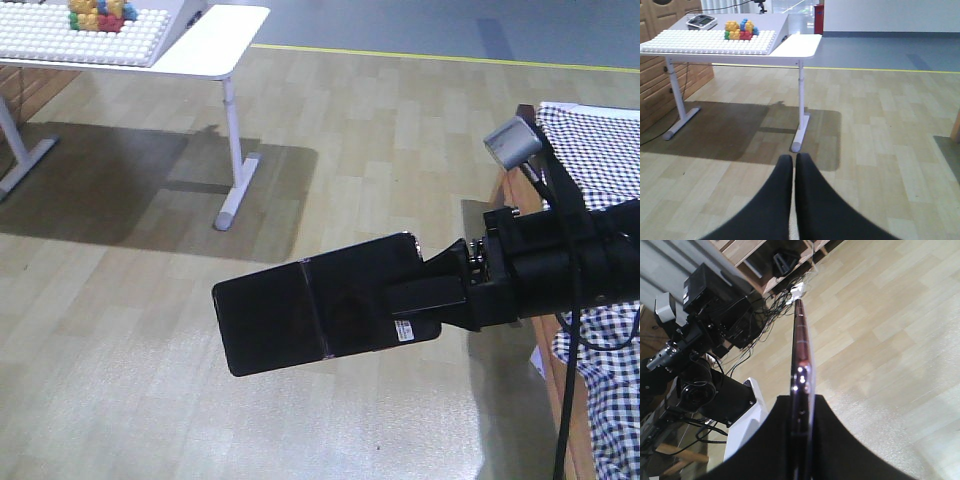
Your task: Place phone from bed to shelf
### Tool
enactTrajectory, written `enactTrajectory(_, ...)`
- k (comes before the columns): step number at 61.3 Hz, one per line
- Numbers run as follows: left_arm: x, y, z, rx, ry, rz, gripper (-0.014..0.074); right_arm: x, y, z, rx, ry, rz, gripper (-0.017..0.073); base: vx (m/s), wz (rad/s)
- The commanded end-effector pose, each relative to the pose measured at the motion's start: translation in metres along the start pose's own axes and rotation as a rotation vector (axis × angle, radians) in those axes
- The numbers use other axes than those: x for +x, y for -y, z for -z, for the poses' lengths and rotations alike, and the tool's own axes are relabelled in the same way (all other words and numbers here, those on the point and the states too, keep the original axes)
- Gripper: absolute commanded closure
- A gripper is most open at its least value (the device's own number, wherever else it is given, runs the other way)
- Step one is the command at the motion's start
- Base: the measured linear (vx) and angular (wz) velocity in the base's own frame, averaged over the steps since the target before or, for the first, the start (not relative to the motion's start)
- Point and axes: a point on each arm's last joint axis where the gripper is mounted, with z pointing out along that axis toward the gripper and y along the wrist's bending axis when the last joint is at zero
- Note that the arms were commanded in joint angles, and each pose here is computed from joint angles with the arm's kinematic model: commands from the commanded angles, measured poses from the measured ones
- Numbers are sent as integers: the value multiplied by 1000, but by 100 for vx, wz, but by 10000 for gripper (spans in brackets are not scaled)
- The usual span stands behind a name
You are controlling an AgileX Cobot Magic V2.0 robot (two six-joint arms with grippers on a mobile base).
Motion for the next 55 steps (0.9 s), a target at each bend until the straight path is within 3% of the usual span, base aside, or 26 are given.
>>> enactTrajectory(1,-6,-1,0,-10,76,10,593,-9,-21,8,-104,57,24,561,5,-20)
enactTrajectory(55,-6,-1,0,-10,76,10,593,-9,-21,8,-104,57,24,561,8,-19)
